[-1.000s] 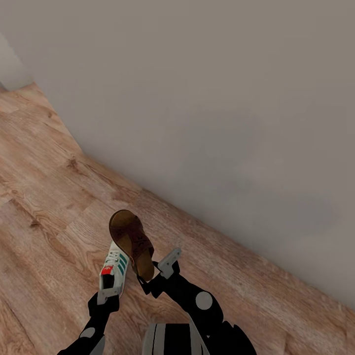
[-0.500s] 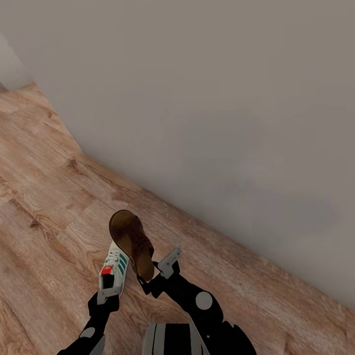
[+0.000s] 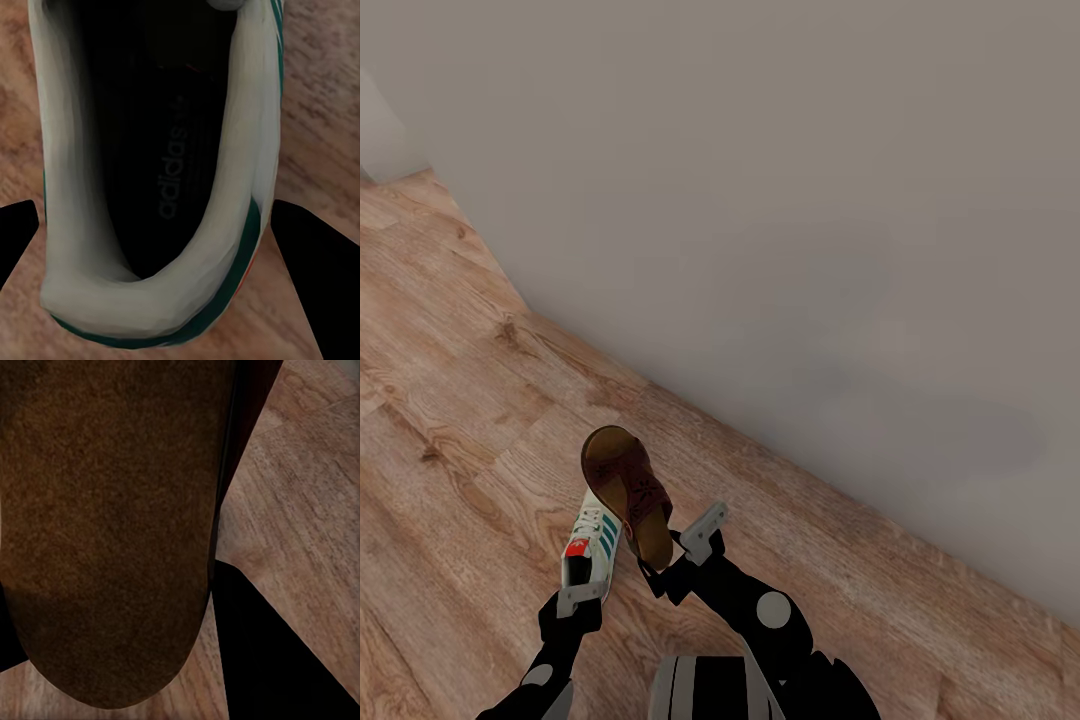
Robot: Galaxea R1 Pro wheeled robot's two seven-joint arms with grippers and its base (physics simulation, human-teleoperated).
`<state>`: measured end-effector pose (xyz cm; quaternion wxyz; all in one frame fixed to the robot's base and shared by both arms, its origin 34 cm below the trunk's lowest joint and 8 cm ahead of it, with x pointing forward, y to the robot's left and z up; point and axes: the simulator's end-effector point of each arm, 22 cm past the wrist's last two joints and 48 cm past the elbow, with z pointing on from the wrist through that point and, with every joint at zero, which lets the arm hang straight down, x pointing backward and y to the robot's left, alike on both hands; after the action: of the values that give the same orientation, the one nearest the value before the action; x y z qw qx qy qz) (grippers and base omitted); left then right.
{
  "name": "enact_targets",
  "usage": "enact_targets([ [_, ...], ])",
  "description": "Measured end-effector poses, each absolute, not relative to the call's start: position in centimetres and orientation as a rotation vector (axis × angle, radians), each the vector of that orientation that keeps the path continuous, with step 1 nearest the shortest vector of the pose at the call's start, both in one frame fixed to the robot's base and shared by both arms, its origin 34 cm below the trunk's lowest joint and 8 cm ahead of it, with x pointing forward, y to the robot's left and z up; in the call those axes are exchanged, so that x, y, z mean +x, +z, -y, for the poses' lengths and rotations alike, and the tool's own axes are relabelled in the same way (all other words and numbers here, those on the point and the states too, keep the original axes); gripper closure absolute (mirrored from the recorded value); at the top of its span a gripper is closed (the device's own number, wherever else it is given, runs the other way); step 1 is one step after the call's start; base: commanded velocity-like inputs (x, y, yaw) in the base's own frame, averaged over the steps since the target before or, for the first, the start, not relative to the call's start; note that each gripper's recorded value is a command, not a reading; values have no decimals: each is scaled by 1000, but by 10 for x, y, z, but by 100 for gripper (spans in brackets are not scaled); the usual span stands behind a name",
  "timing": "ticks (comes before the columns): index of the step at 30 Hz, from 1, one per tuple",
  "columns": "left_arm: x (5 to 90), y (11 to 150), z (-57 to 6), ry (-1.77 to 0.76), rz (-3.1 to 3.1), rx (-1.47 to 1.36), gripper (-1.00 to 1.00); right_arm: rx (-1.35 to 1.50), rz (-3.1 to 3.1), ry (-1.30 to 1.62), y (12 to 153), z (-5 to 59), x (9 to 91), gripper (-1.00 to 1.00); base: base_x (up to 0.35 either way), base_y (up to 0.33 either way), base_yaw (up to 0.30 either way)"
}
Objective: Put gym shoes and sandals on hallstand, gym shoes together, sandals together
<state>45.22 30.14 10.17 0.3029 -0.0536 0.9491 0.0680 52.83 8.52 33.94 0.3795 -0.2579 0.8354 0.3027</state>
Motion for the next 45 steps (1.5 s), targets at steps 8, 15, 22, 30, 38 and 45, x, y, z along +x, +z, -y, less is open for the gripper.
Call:
enact_targets([
  [8,452,102,-302,181,-2515,-143,100,-659,-2134,773,339,-85,528,100,0,0,0],
  [15,453,102,-301,179,-2514,-142,100,-659,-2134,773,339,-85,528,100,0,0,0],
  [22,455,105,-301,177,-2507,-139,100,-661,-2126,770,343,-85,530,100,0,0,0],
  [30,469,119,-302,175,-2473,-141,100,-669,-2097,754,359,-85,534,100,0,0,0],
  [38,492,141,-309,182,-2408,-159,100,-679,-2059,735,378,-85,540,100,0,0,-32],
  [45,523,170,-324,197,-2323,-167,100,-687,-2024,715,397,-85,545,100,0,0,-59],
])
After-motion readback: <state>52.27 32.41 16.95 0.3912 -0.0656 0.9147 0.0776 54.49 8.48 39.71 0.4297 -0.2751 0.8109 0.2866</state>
